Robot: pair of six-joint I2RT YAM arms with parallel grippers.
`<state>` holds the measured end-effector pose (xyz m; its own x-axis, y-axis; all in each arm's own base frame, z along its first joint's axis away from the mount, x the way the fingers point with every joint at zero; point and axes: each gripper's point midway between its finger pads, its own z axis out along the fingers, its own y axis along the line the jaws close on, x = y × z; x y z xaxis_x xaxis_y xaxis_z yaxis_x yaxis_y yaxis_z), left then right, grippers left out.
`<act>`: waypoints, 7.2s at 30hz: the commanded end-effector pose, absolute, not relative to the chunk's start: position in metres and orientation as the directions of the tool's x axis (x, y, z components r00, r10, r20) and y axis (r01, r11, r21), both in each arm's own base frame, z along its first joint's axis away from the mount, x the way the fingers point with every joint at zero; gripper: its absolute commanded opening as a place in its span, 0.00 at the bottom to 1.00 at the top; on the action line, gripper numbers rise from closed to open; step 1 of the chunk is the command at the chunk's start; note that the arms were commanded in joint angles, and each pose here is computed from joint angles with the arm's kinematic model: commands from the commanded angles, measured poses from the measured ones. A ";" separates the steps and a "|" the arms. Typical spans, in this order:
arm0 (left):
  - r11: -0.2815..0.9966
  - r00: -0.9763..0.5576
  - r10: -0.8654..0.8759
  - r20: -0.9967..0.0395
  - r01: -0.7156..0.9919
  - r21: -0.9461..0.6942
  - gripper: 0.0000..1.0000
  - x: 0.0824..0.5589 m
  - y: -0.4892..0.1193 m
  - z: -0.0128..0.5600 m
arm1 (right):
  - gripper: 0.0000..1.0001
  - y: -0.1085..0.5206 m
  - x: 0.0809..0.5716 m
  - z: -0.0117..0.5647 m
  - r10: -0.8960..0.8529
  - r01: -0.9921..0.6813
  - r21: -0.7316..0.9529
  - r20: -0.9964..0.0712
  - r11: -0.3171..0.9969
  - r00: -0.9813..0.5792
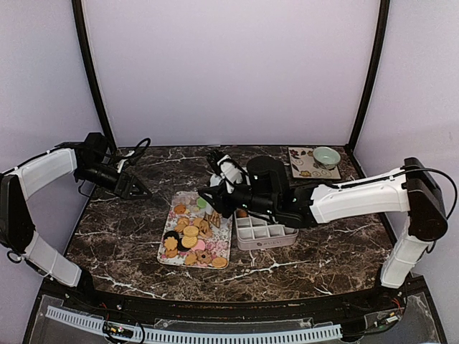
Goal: Pack the cookies
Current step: Pick up the fake cookies from the plate, then place the fake cookies in the empty pocket of the box, then adjust the fake cookies in the empty pocket of the box.
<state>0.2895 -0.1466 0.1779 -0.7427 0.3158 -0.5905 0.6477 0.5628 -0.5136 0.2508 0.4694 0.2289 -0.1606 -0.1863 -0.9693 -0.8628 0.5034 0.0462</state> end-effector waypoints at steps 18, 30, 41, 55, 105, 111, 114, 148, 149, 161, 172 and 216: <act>0.560 -0.730 0.321 -0.603 0.660 -0.501 0.98 0.286 -0.145 0.187 | 0.35 0.484 0.272 0.254 -0.014 -0.856 0.117 -0.990 0.503 -0.144; 0.561 -0.729 0.320 -0.604 0.660 -0.500 0.97 0.287 -0.145 0.188 | 0.35 0.479 0.268 0.223 -0.062 -0.854 0.129 -0.981 0.503 -0.185; 0.559 -0.735 0.318 -0.599 0.656 -0.507 0.98 0.288 -0.145 0.185 | 0.39 0.482 0.248 0.213 -0.073 -0.886 0.172 -0.972 0.430 -0.224; 0.561 -0.736 0.318 -0.598 0.655 -0.506 0.98 0.287 -0.145 0.184 | 0.38 0.475 0.274 0.199 -0.180 -0.818 0.013 -0.973 0.575 -0.142; 0.564 -0.741 0.314 -0.593 0.648 -0.511 0.97 0.288 -0.145 0.183 | 0.29 0.342 0.317 0.252 -0.114 -0.646 0.008 -0.983 0.763 -0.147; 0.562 -0.744 0.312 -0.591 0.646 -0.516 0.98 0.287 -0.145 0.183 | 0.42 0.340 0.315 0.255 -0.115 -0.647 0.007 -0.983 0.763 -0.146; 0.561 -0.742 0.313 -0.593 0.648 -0.515 0.98 0.287 -0.145 0.183 | 0.42 0.340 0.316 0.259 -0.117 -0.645 -0.001 -0.984 0.764 -0.137; 0.558 -0.733 0.316 -0.602 0.657 -0.507 0.97 0.288 -0.146 0.187 | 0.27 0.341 0.321 0.271 -0.104 -0.644 0.002 -0.986 0.765 -0.127; 0.557 -0.735 0.315 -0.600 0.655 -0.510 0.97 0.288 -0.146 0.187 | 0.27 0.341 0.321 0.276 -0.106 -0.643 -0.007 -0.988 0.766 -0.116; 0.558 -0.735 0.317 -0.599 0.655 -0.509 0.97 0.287 -0.146 0.186 | 0.27 0.335 0.333 0.277 -0.136 -0.621 -0.040 -0.985 0.783 -0.107; 0.556 -0.733 0.324 -0.598 0.659 -0.506 0.97 0.285 -0.145 0.183 | 0.27 0.331 0.316 0.268 -0.069 -0.654 0.055 -0.984 0.754 -0.162; 0.546 -0.730 0.322 -0.604 0.664 -0.511 0.97 0.283 -0.146 0.186 | 0.38 0.346 0.344 0.286 -0.059 -0.619 0.028 -0.991 0.785 -0.119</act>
